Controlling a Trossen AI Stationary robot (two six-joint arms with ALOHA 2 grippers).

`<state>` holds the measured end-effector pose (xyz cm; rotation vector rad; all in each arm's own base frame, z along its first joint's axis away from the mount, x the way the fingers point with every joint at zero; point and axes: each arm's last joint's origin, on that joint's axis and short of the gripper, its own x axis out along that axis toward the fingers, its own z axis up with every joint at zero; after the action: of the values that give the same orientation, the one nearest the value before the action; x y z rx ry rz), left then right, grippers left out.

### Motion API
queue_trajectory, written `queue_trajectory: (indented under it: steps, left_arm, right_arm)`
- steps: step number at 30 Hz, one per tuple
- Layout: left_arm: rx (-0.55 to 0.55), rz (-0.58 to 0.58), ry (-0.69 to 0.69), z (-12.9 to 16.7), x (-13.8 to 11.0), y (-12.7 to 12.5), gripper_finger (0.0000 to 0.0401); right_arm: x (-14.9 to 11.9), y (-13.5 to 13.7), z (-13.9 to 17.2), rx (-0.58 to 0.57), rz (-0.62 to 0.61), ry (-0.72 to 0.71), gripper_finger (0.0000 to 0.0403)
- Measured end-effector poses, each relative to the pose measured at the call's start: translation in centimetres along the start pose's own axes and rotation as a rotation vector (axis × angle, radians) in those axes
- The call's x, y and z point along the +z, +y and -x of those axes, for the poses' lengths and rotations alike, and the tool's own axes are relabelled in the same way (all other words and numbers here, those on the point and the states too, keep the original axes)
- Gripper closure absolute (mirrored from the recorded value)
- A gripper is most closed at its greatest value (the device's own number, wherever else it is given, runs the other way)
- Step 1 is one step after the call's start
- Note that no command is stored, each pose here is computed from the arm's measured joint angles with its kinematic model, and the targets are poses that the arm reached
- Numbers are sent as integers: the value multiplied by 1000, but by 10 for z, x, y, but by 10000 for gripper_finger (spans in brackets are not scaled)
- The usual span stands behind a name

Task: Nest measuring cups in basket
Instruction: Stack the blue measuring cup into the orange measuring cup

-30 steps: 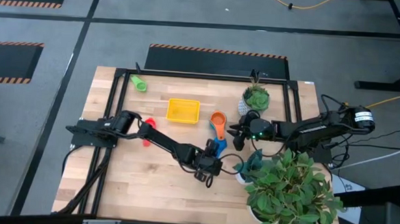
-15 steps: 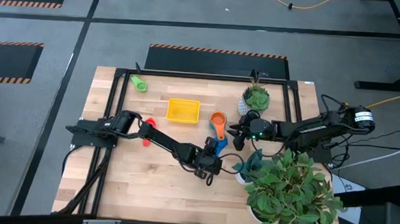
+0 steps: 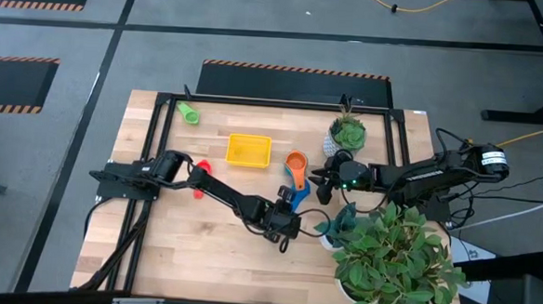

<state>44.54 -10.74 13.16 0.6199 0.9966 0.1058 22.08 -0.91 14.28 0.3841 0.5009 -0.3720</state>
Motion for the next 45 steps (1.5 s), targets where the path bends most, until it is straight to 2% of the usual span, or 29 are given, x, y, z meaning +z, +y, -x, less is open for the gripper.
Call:
queue_trajectory:
  steps: [6, 17, 35, 45]
  left_arm:
    - [31, -6, 4, 2, 1, -3, 394]
    - [83, -26, 3, 12, 4, -11, 397]
    - [26, 104, -70, 51, 14, -17, 400]
    - [60, 117, -78, 56, 16, -13, 400]
  right_arm:
    - [0, 0, 0, 0, 0, 0, 265]
    - [0, 0, 0, 0, 0, 0, 265]
    - [0, 0, 0, 8, 7, 5, 265]
    - [0, 0, 0, 8, 50, 4, 265]
